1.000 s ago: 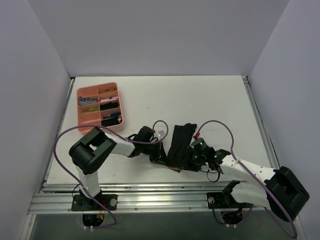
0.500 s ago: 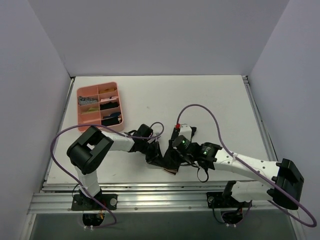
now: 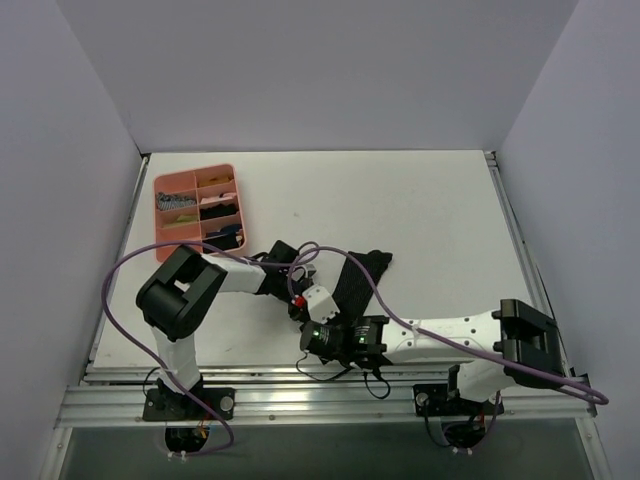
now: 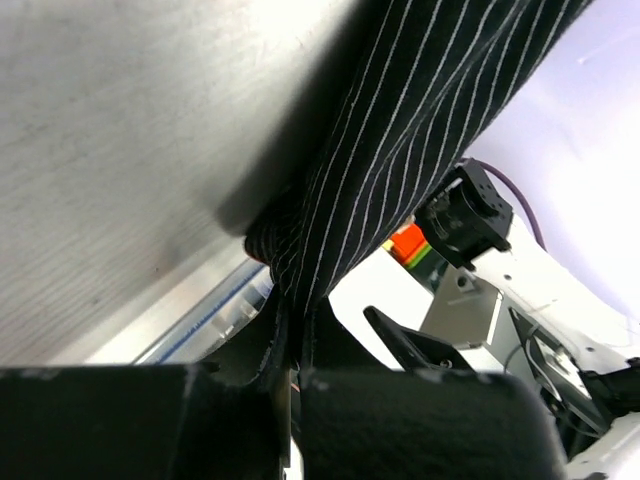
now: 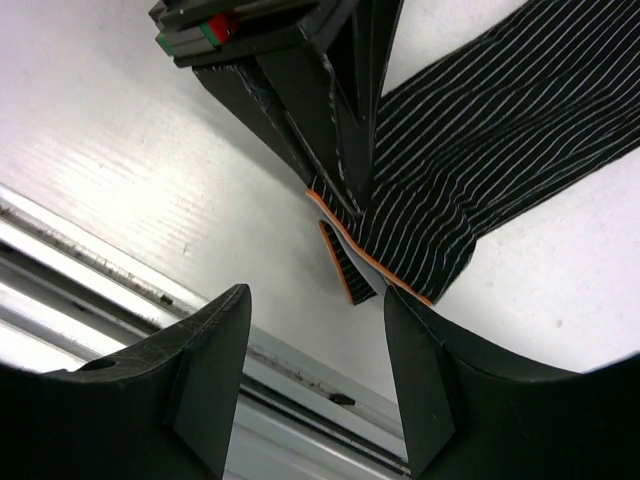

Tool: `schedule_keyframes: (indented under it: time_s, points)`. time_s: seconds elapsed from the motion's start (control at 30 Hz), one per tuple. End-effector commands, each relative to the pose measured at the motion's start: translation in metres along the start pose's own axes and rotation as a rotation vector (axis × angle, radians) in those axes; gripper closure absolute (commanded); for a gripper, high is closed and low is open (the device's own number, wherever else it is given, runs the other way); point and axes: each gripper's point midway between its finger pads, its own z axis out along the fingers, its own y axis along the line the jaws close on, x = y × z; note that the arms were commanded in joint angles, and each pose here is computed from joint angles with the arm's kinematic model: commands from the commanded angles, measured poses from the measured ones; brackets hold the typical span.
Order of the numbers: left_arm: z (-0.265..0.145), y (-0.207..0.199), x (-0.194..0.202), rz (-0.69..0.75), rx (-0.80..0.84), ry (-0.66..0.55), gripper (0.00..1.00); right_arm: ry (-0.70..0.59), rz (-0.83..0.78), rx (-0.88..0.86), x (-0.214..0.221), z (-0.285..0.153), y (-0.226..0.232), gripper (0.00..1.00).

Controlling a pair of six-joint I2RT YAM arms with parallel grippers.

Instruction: Roll the underwear

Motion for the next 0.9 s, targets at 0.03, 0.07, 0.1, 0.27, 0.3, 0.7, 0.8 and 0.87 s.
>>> schedule_keyframes:
  time_s: [0.03,0.07,0.1,0.27,0.3,0.7,0.8,0.87]
  points:
    - [-0.009,0.012,0.012,-0.130,-0.035,0.092,0.98,-0.015,-0.096,0.169,-0.009,0.003,-0.018,0.48]
    - [-0.013,0.012,0.011,-0.140,-0.033,0.092,0.98,0.001,-0.109,0.186,-0.005,0.009,-0.017,0.48]
    - [-0.015,0.014,0.012,-0.148,-0.035,0.097,0.98,0.005,-0.116,0.194,-0.005,0.011,-0.017,0.47]
    - [-0.028,0.018,0.014,-0.170,-0.064,0.099,0.98,0.021,-0.156,0.255,-0.004,0.020,-0.018,0.47]
    - [-0.029,0.018,0.014,-0.168,-0.072,0.097,0.98,0.021,-0.161,0.258,-0.004,0.021,-0.017,0.47]
    - [-0.033,0.016,0.015,-0.195,-0.113,0.091,0.98,-0.043,-0.142,0.287,-0.019,0.029,-0.002,0.45]
    - [-0.034,0.015,0.014,-0.205,-0.114,0.086,0.98,-0.058,-0.122,0.273,-0.020,0.028,0.002,0.44]
    - [-0.033,0.016,0.015,-0.208,-0.119,0.088,0.98,-0.070,-0.110,0.263,-0.022,0.026,0.005,0.44]
